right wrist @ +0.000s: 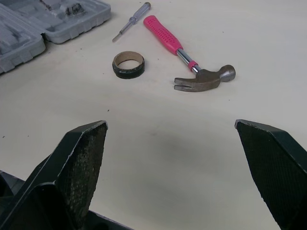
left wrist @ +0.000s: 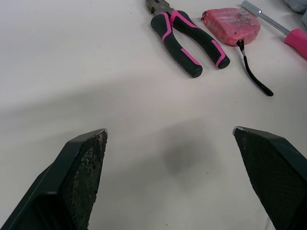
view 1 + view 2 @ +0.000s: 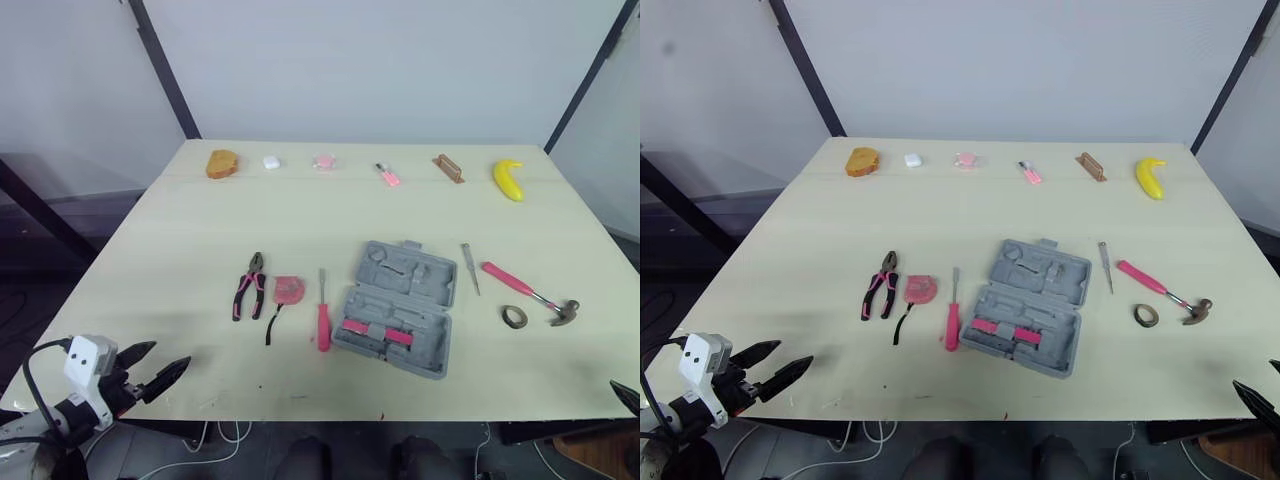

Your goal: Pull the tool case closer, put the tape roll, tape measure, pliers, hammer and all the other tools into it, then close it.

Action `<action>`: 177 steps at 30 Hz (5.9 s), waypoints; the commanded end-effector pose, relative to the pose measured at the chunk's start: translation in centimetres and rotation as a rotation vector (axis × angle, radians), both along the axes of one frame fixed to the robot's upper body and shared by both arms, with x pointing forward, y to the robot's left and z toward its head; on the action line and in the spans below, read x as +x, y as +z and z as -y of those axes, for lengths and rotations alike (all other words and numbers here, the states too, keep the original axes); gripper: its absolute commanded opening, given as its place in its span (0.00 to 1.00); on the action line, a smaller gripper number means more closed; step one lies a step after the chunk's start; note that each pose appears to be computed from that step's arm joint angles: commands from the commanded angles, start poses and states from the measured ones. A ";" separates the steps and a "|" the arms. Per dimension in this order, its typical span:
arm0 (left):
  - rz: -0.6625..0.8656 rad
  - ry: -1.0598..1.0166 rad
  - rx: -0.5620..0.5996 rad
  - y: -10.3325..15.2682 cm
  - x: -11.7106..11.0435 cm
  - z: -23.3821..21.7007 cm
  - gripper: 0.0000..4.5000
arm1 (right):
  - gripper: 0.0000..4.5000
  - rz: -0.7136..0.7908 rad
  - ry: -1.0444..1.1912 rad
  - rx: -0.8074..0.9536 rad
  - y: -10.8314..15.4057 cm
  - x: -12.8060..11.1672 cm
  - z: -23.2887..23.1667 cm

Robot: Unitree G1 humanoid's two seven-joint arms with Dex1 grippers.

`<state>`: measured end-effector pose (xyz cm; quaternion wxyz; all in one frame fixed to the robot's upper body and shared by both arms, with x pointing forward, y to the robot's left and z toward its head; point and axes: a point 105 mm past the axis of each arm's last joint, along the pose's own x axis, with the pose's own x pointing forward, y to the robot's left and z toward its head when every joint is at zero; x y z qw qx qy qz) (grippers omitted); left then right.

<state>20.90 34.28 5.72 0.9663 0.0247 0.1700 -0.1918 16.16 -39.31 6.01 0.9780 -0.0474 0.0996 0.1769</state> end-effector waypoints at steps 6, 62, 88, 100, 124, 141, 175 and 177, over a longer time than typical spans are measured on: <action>0.060 -0.009 -0.007 1.3 0.1 0.2 0.99 | 1.00 0.025 0.064 -0.051 0.9 2.1 -0.6; -0.016 -0.812 0.097 0.7 17.8 23.1 0.01 | 0.00 -0.081 0.483 -0.358 -0.5 16.2 -20.0; -0.017 -0.750 0.121 0.2 18.5 24.1 0.01 | 0.00 -0.077 0.549 -0.340 -0.8 15.9 -22.1; -0.043 -0.820 0.098 -0.1 17.7 24.9 0.01 | 0.00 -0.071 0.586 -0.319 -0.5 15.7 -22.9; -0.129 -0.972 0.024 -1.8 14.2 23.4 0.01 | 0.00 -0.097 0.668 -0.274 -1.2 14.0 -24.4; -0.175 -0.968 -0.017 -1.5 12.7 23.1 0.01 | 0.00 -0.124 0.660 -0.277 -1.6 13.0 -23.7; -0.273 -0.969 0.069 -2.3 9.1 20.2 0.01 | 0.00 -0.162 0.724 -0.236 -2.0 11.7 -25.4; -0.279 -0.973 0.078 -2.4 8.9 20.1 0.01 | 0.00 -0.164 0.727 -0.236 -2.1 11.6 -25.4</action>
